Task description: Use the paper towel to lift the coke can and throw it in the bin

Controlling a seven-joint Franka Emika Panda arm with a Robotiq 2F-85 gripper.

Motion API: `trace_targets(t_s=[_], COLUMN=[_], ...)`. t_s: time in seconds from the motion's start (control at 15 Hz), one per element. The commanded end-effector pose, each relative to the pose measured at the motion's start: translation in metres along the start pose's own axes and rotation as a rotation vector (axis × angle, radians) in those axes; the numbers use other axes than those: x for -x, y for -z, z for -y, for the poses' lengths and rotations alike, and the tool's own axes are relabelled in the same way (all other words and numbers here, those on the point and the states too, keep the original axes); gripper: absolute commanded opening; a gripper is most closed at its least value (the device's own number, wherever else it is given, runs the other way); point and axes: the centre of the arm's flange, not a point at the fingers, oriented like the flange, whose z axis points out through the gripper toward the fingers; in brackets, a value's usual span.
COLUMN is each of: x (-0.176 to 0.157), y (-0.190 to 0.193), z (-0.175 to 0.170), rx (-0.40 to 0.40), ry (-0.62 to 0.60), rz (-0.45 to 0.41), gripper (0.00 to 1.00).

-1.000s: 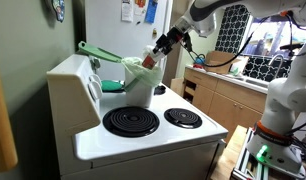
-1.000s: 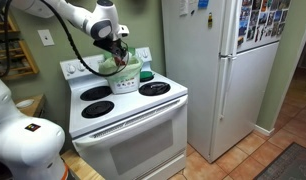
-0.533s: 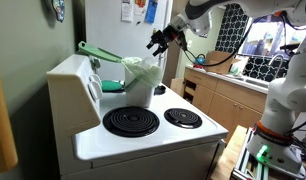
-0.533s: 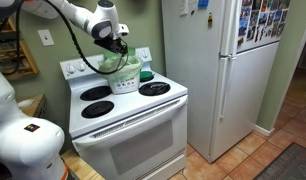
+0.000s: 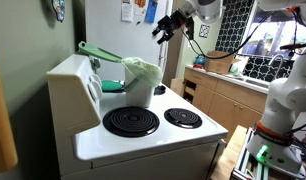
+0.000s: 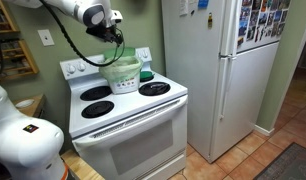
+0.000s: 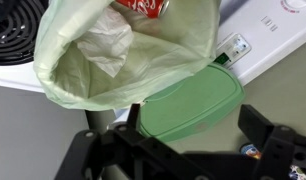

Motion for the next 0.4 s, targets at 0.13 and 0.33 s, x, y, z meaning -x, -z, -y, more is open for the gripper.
trace_targets(t_s=[0.13, 0.33], x=[0.005, 0.01], y=[0.021, 0.023], z=[0.001, 0.001], rx=[0.03, 0.033], ry=[-0.013, -0.015], rz=[-0.01, -0.009], gripper=[1.0, 1.0])
